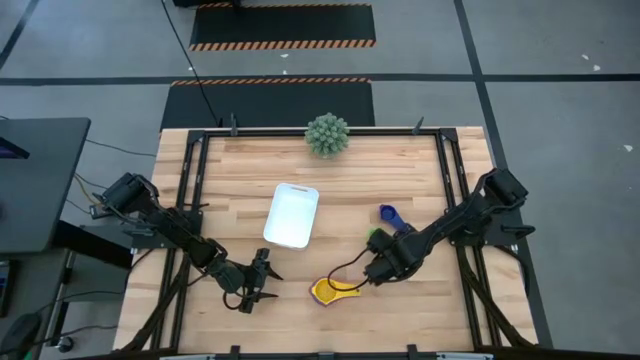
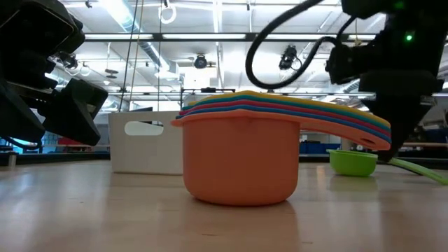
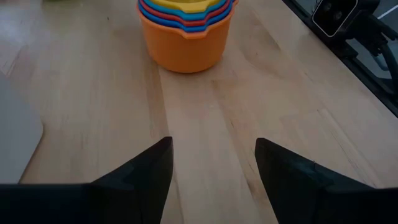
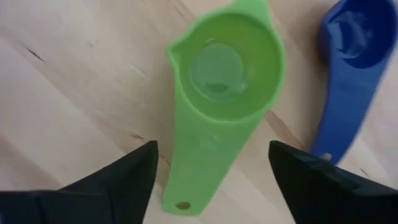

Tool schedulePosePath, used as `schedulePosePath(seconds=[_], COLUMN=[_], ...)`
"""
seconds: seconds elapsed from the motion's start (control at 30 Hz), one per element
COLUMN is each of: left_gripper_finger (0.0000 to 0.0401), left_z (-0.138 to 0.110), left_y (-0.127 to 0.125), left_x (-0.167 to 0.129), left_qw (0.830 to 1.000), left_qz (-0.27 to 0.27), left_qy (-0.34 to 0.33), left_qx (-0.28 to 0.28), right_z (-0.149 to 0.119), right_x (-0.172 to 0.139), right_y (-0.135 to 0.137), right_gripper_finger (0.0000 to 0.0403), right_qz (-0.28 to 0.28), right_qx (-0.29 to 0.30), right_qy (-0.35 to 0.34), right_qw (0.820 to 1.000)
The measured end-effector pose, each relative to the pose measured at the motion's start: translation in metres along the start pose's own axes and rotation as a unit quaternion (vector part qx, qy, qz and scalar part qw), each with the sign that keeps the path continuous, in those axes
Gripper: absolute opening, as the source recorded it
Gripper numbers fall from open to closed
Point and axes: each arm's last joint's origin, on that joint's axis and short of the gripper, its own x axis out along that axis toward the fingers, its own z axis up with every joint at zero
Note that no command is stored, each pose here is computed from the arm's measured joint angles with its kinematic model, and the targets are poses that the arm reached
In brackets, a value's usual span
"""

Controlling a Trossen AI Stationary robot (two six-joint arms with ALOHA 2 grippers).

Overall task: Nest measuring cups in basket
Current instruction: Stack the green measuring cup on the top of the yellow measuring cup

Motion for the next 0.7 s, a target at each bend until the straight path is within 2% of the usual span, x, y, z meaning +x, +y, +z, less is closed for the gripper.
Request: schedulePosePath(seconds=[0.13, 0.27, 0.43, 0.7], left_gripper_finger=[0.0233, 0.0233, 0.0233, 0.0233], left_z=[0.0, 0.0, 0.0, 0.0], left_y=[0.0, 0.0, 0.0, 0.0], left_x=[0.0, 0.0, 0.0, 0.0], left_qw=[1.0, 1.0, 1.0, 1.0], left_qz=[0.0, 0.0, 0.0, 0.001], left_qy=[0.0, 0.0, 0.0, 0.002], left_qx=[0.0, 0.0, 0.0, 0.001], right_z=[0.0, -0.002, -0.002, -0.002], right_x=[0.009, 0.017, 0.023, 0.024], right_y=[-0.002, -0.008, -0.007, -0.006], right_gripper_finger=[0.0335, 0.0322, 0.0286, 0.0201], right_qz=[0.007, -0.005, 0.013, 0.018], right_qx=[-0.007, -0.009, -0.039, -0.075], right_qy=[0.002, 0.007, -0.001, -0.008], right_qw=[1.0, 1.0, 0.999, 0.997])
